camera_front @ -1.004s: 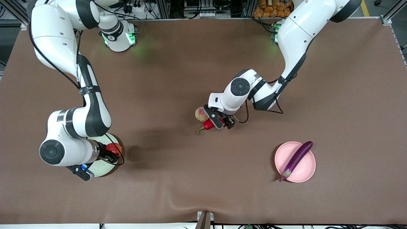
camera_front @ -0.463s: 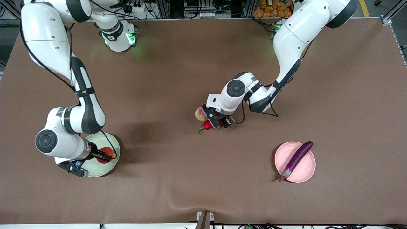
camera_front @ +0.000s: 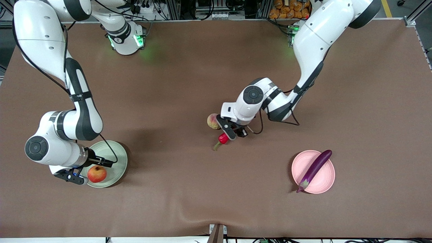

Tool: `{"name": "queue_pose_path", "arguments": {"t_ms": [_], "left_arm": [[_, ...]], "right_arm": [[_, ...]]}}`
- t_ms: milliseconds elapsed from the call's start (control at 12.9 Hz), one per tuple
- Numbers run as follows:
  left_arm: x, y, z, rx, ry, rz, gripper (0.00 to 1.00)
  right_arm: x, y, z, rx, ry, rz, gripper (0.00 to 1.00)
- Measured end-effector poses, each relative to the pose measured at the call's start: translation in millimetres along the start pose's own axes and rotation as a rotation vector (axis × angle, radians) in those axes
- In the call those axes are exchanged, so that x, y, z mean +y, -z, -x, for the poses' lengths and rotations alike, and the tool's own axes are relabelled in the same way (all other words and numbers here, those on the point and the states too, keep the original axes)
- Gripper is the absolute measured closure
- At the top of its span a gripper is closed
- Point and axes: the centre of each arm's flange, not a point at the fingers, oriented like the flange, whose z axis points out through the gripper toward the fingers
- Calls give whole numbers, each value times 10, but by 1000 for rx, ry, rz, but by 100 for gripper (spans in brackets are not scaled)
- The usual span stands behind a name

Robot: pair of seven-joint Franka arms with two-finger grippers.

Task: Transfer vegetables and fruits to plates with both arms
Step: 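Release the apple on the green plate while the left gripper grasps the chili, then lower the chili onto the pink plate while the right gripper grasps the peach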

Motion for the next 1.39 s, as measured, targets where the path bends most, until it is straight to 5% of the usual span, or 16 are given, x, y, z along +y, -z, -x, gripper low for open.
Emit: {"name": "queue_pose_path", "arguments": {"t_ms": [386, 618, 849, 1081, 1390], "left_arm": [[-1337, 1391, 496, -68, 253, -90, 73], [-2245, 1489, 1129, -76, 429, -82, 73], [-2771, 1288, 1684, -111, 543, -56, 73], [-2861, 1075, 1819, -134, 565, -28, 73], [-2786, 918, 1730, -137, 492, -40, 73]], "right_arm": [[-1289, 259, 729, -155, -293, -124, 0], [-2379, 204, 1524, -226, -428, -124, 0], [-3316, 130, 2480, -220, -510, -101, 0], [-3919, -99, 3321, -177, -541, -101, 0], [-4006, -578, 3349, -39, -478, -89, 0]]}}
